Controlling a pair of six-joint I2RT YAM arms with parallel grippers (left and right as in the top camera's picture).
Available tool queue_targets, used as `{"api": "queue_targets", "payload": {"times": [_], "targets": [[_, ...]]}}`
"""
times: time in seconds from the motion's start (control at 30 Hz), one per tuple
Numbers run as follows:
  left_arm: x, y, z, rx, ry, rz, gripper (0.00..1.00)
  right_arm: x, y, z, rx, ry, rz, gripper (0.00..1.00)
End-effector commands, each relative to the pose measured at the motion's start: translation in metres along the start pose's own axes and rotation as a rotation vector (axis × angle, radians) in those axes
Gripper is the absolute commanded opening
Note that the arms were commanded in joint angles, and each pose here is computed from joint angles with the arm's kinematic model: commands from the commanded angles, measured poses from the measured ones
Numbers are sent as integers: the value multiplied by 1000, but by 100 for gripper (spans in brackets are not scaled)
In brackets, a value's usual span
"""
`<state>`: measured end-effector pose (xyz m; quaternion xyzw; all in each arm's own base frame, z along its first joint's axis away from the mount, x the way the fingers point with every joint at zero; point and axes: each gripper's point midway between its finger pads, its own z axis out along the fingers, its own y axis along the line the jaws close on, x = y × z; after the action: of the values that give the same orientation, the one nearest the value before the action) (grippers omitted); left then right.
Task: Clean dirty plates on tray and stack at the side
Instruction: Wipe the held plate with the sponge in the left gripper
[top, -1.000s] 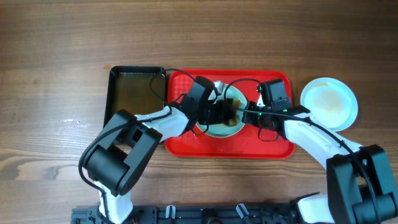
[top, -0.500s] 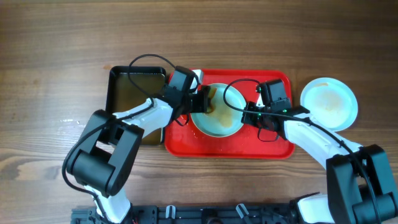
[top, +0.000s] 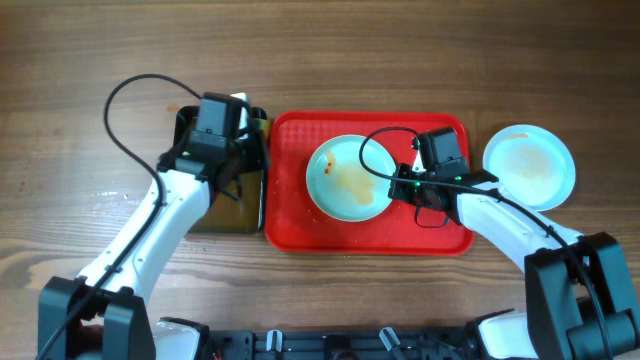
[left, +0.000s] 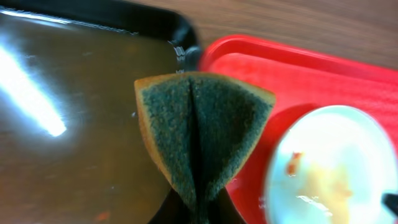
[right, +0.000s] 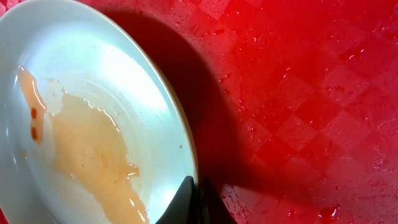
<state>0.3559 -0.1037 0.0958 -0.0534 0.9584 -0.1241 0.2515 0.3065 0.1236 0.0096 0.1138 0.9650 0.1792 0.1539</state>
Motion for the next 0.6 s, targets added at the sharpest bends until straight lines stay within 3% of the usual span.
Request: {"api": "queue_targets", "payload": {"times": [0.0,0.23,0.33,0.57], "targets": [[1,23,4,-57,18,42,4,1,1,-2,-5,-1,-13,4],[23,35,30,-91,120,44,4,1,1,-2,-4,0,-13,4],[21,26,29,-39,118,40,4,1,1,-2,-4,-1,-13,4],[5,-87,19,359,11,138,4,1,1,-2,-4,0,-13,4]]}}
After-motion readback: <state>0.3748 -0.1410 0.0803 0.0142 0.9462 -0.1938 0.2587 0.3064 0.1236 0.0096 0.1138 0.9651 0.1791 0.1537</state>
